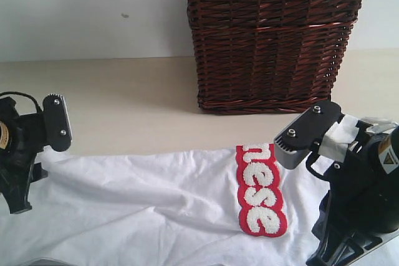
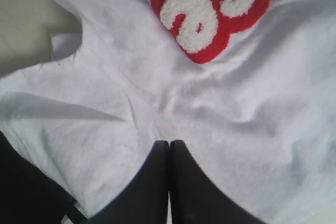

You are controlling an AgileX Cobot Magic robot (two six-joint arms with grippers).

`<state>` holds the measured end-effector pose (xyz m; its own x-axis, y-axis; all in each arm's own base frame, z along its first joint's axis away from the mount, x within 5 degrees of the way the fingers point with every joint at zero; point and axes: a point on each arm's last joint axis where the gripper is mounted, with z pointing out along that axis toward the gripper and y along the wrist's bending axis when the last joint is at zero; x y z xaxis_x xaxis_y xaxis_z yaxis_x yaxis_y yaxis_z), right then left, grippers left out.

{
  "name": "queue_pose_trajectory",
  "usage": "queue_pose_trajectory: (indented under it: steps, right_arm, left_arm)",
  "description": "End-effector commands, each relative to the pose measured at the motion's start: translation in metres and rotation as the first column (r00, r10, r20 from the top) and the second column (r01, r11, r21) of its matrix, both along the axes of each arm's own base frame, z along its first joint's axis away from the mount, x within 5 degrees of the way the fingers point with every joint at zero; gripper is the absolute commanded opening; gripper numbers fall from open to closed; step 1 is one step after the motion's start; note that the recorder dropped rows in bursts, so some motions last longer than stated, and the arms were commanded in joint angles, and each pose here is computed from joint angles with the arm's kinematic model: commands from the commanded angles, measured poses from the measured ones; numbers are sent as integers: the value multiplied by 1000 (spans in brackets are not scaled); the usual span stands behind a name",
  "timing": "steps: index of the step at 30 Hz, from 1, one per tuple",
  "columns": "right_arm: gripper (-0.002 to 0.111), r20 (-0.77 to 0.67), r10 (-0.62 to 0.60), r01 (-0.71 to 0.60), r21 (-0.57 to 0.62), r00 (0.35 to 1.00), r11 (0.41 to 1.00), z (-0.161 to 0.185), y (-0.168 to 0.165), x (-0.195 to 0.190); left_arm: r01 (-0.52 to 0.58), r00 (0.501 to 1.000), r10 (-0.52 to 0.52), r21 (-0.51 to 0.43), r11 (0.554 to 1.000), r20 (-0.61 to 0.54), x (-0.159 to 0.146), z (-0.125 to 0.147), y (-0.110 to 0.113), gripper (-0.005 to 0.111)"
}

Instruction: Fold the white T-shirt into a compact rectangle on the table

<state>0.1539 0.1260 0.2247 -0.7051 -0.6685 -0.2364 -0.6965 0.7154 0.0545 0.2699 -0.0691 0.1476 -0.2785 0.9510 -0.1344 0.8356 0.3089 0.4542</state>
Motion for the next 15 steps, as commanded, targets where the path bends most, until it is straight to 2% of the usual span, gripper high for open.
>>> queue_pose_trajectory:
  steps: [1,5,8,10,13,15]
  right_arm:
    - [0,11,1,-1,8,1000,1000,2,-1,0]
    - [0,20,0,0,14,1000,1000,3,0,1]
    - [0,58,-5,4,24,998,1000,3,1,4]
    - [0,86,-69,68,12,994,998,0,0,11]
    - [0,110,-159,168,-82,981,982,-13,-4,23]
    - [0,123,-176,194,-145,977,970,-23,-5,30]
  left_arm:
    - [9,1000,-9,-14,1000,-2,20,-16,-2,38]
    - [34,999,-33,23,999,-41,33,-32,-4,13]
    - [7,998,-6,28,1000,-55,41,-37,-5,3]
    - [-21,999,22,15,1000,-50,45,-37,-6,6]
    - [-58,998,58,-4,998,-29,49,-31,-7,24]
    - [-96,995,96,-14,995,-18,51,-25,-7,35]
